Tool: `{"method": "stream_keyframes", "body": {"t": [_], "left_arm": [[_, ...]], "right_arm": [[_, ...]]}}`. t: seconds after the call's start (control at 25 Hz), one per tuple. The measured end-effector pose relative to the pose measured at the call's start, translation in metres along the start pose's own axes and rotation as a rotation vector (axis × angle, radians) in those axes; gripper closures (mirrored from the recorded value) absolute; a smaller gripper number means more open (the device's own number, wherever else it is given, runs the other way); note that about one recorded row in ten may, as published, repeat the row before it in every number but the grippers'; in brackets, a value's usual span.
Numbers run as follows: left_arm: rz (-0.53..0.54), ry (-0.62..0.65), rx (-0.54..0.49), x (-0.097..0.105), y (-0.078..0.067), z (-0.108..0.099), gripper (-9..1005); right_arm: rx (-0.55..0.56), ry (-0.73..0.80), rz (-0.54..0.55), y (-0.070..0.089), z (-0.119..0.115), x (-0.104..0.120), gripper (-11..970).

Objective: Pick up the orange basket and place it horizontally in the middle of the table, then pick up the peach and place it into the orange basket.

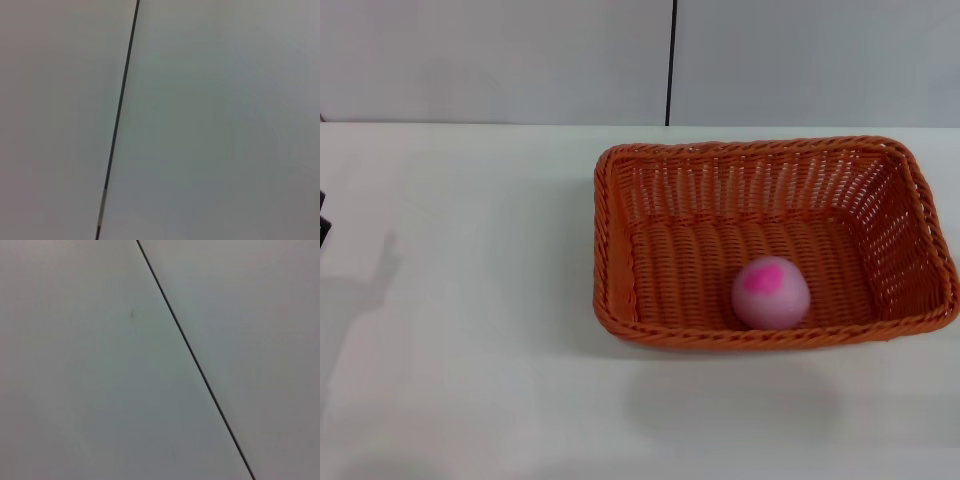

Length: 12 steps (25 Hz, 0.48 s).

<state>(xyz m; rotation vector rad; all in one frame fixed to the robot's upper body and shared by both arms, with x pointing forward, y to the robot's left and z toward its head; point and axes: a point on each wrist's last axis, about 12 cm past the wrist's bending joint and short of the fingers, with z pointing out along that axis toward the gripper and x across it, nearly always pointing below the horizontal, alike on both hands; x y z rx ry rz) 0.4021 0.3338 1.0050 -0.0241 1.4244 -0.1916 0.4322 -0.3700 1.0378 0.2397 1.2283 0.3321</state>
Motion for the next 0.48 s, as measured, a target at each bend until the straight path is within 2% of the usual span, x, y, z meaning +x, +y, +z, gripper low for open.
{"method": "stream_keyframes", "body": {"t": [0.16,0.2,0.48], "left_arm": [[0.023,-0.021,-0.002,-0.004,0.005,-0.008,182],[0.031,-0.041,-0.013,-0.007,0.007,-0.012,182],[0.065,-0.080,-0.043,-0.012,0.010,-0.011,182]], "right_arm": [[0.040,-0.016,-0.048,0.000,-0.005,0.001,434],[0.082,-0.047,-0.080,0.000,-0.009,0.001,434],[0.118,-0.092,-0.074,0.004,-0.017,0.000,434]]}}
